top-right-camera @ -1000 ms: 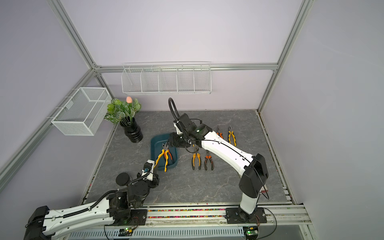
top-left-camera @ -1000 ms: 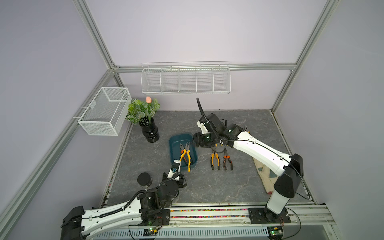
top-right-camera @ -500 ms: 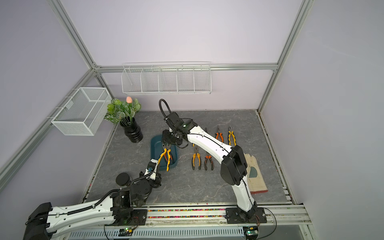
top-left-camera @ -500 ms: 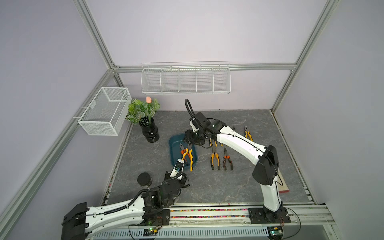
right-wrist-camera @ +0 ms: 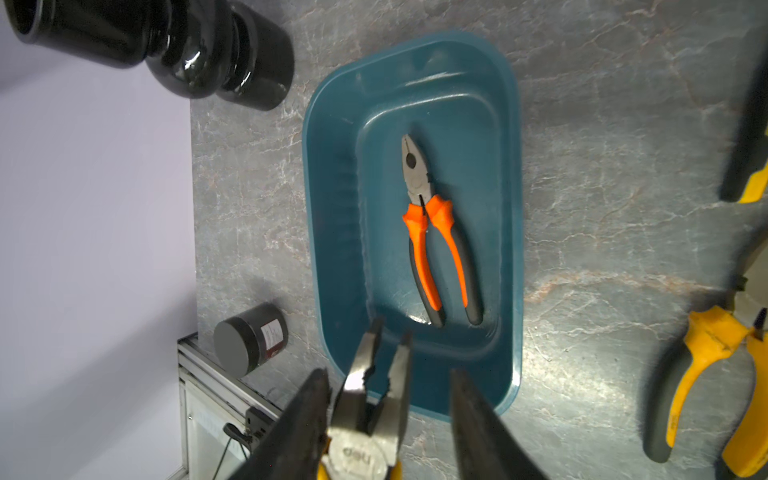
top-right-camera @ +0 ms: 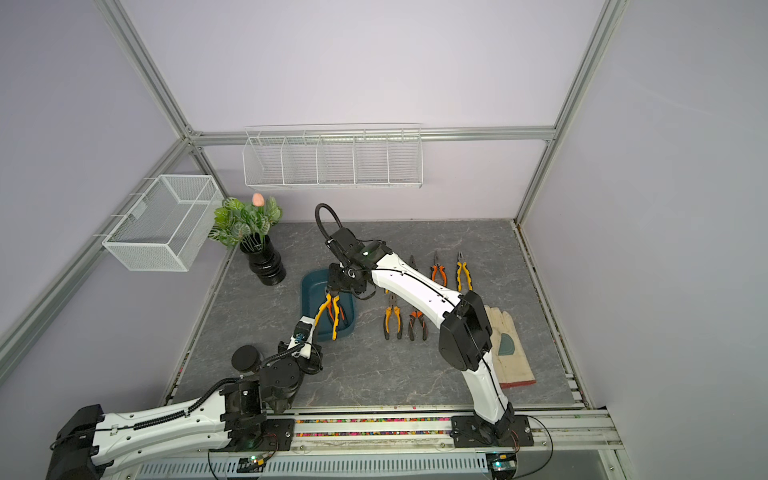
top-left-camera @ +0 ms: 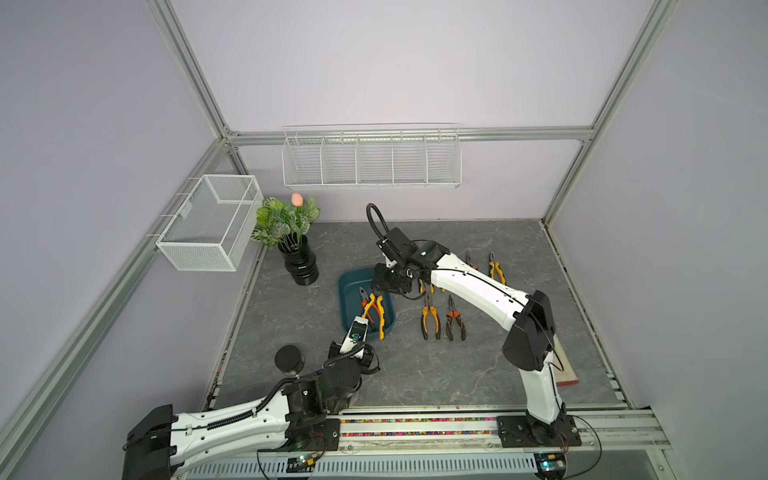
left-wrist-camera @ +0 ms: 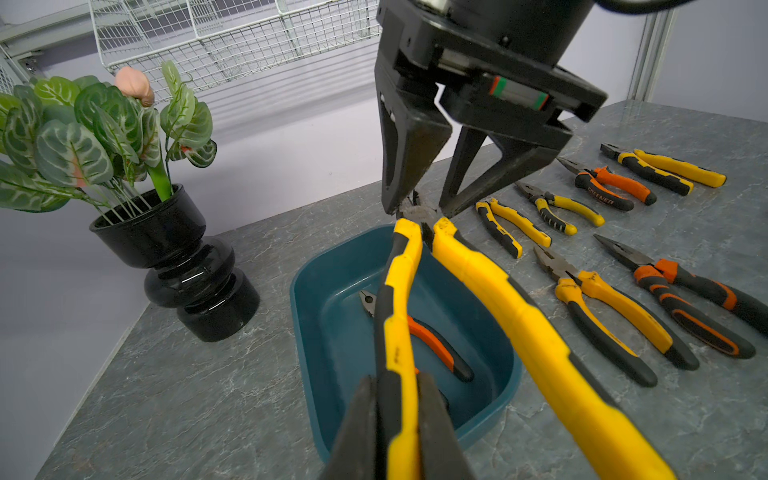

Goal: Take the pliers out of the storage box
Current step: Pick up the pliers from the storage box.

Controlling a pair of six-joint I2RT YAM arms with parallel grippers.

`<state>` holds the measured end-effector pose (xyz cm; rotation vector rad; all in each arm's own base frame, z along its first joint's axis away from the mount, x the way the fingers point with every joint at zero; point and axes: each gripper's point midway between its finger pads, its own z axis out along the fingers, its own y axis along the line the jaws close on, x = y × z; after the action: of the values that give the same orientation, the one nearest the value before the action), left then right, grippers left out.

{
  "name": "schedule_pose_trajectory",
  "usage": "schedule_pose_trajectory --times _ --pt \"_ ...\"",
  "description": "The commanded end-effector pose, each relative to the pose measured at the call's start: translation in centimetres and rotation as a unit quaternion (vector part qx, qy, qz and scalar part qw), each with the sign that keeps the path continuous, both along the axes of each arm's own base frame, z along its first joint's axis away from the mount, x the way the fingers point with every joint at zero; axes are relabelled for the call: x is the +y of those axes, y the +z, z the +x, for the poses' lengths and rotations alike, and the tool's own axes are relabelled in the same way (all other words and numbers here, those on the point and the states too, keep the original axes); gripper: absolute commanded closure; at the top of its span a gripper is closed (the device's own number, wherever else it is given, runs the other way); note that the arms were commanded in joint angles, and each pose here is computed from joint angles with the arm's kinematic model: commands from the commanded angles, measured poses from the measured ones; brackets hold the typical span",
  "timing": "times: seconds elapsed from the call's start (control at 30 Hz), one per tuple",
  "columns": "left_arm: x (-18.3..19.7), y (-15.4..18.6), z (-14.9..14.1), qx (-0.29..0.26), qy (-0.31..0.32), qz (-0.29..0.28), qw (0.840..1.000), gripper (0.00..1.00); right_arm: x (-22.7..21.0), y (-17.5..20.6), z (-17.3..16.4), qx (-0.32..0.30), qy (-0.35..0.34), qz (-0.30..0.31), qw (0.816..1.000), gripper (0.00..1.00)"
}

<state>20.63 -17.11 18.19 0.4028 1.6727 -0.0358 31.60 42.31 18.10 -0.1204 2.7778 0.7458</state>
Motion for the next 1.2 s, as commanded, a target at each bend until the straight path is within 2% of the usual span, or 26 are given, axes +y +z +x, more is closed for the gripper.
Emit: schedule_pose_trajectory --times 0.0,0.1,0.27,0.4,0.63,0.77,0.9,1.17 --pt "0.0 3.6 0.3 -0.026 0.017 -0.048 0.998 1.00 1.5 -0.7 -1.8 0.018 0.008 0.012 1.000 0.58" --pt "0.0 3.5 0.3 -0.025 0.018 -0.046 0.998 1.00 2.1 -1.0 -2.4 0.027 0.009 0.021 0.999 0.62" --pt "0.0 3.4 0.3 -0.022 0.018 -0.046 0.999 1.00 2.3 -1.5 -2.6 0.034 0.009 0.023 0.999 0.75" --pt "0.0 3.3 0.3 -0.022 0.018 -0.045 0.999 1.00 2.1 -1.1 -2.4 0.024 0.008 0.021 0.999 0.93" --pt "-0.2 3.4 0.3 -0.013 0.015 -0.043 0.999 1.00 1.9 -0.6 -2.1 0.005 0.016 0.016 1.000 0.94" --pt "-0.5 3.3 0.2 -0.005 0.007 -0.043 0.999 0.77 1.3 0.0 -1.5 -0.021 0.017 0.000 1.000 0.94" --pt "-0.5 3.3 0.1 -0.002 0.004 -0.050 0.999 0.46 0.3 0.5 -0.6 -0.052 0.015 -0.031 0.998 0.93" --pt "-0.1 3.7 -0.1 0.007 0.001 -0.057 0.998 0.45 -0.5 1.1 0.9 -0.084 0.011 -0.062 0.994 0.93"
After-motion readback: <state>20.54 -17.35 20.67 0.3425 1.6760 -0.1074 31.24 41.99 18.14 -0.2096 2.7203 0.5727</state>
